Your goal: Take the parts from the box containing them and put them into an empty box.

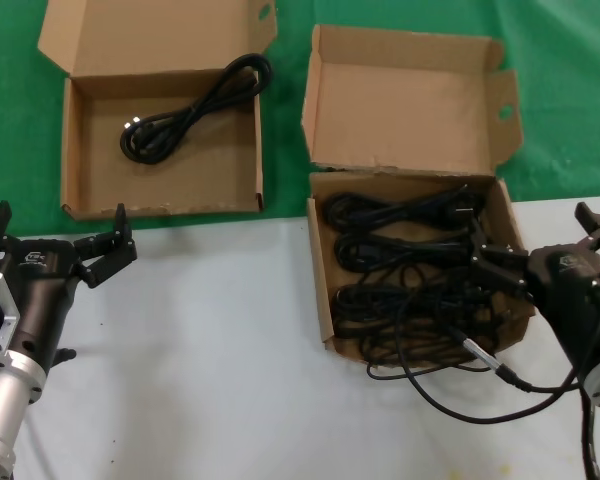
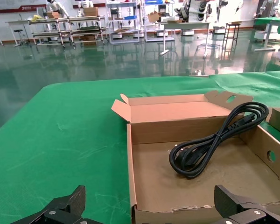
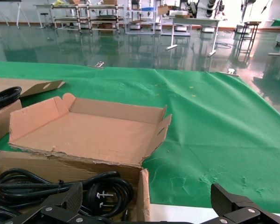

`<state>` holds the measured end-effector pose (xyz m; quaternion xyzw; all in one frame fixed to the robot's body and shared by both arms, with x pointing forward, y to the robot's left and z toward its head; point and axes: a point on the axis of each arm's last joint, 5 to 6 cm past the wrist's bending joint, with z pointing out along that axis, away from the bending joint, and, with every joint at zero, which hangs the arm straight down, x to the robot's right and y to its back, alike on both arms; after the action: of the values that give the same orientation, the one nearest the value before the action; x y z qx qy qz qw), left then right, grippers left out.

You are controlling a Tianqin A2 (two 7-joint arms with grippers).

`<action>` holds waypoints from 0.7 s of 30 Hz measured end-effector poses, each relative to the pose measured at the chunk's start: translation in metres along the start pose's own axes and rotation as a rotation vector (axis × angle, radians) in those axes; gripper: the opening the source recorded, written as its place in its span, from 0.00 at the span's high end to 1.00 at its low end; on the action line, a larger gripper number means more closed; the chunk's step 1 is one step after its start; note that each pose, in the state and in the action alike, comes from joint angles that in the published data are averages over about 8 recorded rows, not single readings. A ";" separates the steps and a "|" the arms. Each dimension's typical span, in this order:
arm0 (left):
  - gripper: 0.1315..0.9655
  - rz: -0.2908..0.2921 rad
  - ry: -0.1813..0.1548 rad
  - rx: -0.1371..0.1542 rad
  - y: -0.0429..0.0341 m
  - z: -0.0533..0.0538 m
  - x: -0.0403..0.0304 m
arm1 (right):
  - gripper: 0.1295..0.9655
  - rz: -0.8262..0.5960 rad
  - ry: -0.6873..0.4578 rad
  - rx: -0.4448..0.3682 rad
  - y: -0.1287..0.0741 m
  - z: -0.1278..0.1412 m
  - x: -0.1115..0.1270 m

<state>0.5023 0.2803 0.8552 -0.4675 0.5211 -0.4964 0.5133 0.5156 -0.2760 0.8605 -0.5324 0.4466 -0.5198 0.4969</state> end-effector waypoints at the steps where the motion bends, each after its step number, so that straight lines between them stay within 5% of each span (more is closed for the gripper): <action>1: 0.00 0.000 0.000 0.000 0.0000 0.000 0.0000 | 0.00 0.000 0.000 0.000 0.000 0.000 0.000; 21: 0.00 0.000 0.000 0.000 0.0000 0.000 0.0000 | 0.00 0.000 0.000 0.000 0.000 0.000 0.000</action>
<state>0.5023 0.2803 0.8552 -0.4675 0.5211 -0.4964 0.5133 0.5156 -0.2760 0.8605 -0.5324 0.4466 -0.5198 0.4969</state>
